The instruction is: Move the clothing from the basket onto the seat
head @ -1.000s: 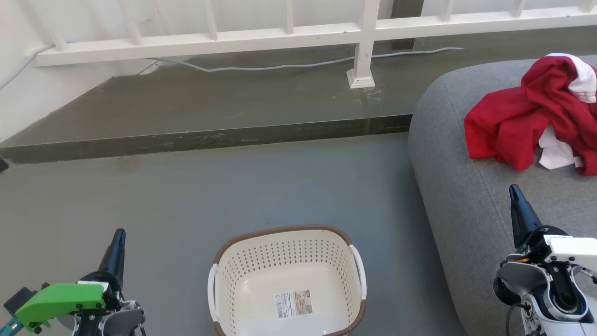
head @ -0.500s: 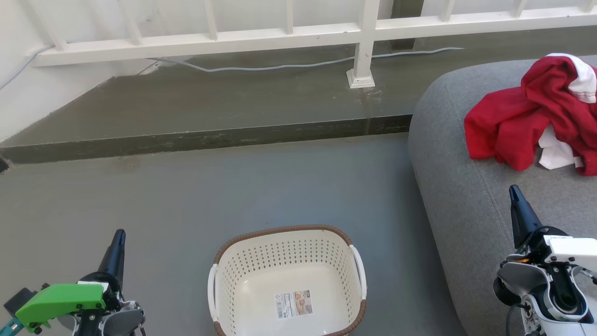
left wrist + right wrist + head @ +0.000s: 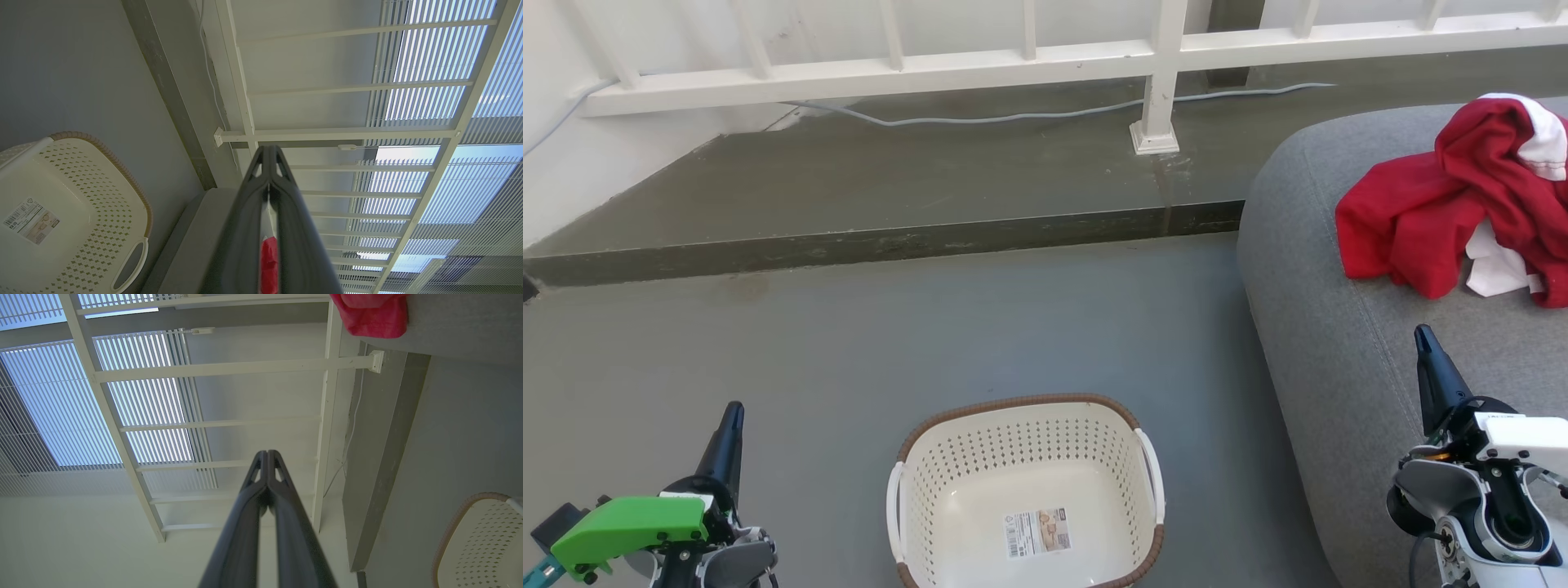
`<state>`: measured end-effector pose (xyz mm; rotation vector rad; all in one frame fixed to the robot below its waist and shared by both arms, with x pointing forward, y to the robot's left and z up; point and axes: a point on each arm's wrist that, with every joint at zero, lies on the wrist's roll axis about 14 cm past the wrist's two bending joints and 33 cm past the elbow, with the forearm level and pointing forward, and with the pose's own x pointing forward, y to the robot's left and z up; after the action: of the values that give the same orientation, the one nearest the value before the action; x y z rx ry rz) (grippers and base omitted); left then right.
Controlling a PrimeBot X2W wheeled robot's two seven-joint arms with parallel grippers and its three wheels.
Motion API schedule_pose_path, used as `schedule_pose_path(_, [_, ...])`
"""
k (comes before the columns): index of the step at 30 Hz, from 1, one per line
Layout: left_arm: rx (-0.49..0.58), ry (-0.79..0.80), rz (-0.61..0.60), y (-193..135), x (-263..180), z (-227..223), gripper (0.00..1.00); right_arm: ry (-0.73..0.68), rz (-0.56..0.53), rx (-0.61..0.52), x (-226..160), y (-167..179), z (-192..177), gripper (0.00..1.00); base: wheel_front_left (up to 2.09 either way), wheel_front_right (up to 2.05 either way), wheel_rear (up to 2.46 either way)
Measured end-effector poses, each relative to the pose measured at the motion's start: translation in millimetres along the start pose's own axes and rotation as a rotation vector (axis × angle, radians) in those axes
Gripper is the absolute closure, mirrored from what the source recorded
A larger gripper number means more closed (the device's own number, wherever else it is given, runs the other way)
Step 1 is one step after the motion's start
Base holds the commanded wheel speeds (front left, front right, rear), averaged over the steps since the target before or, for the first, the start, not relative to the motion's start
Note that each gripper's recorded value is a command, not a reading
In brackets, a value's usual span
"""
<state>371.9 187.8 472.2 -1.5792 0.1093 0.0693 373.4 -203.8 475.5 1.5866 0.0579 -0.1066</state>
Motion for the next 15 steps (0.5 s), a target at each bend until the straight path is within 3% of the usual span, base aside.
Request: schedule_pose_path(15, [0.000,0.000,-0.012,-3.0,1.4,-0.1,1.00,0.002,-0.003,0.000,-0.1,-0.9,-0.1,1.00,0.00,0.00,0.00])
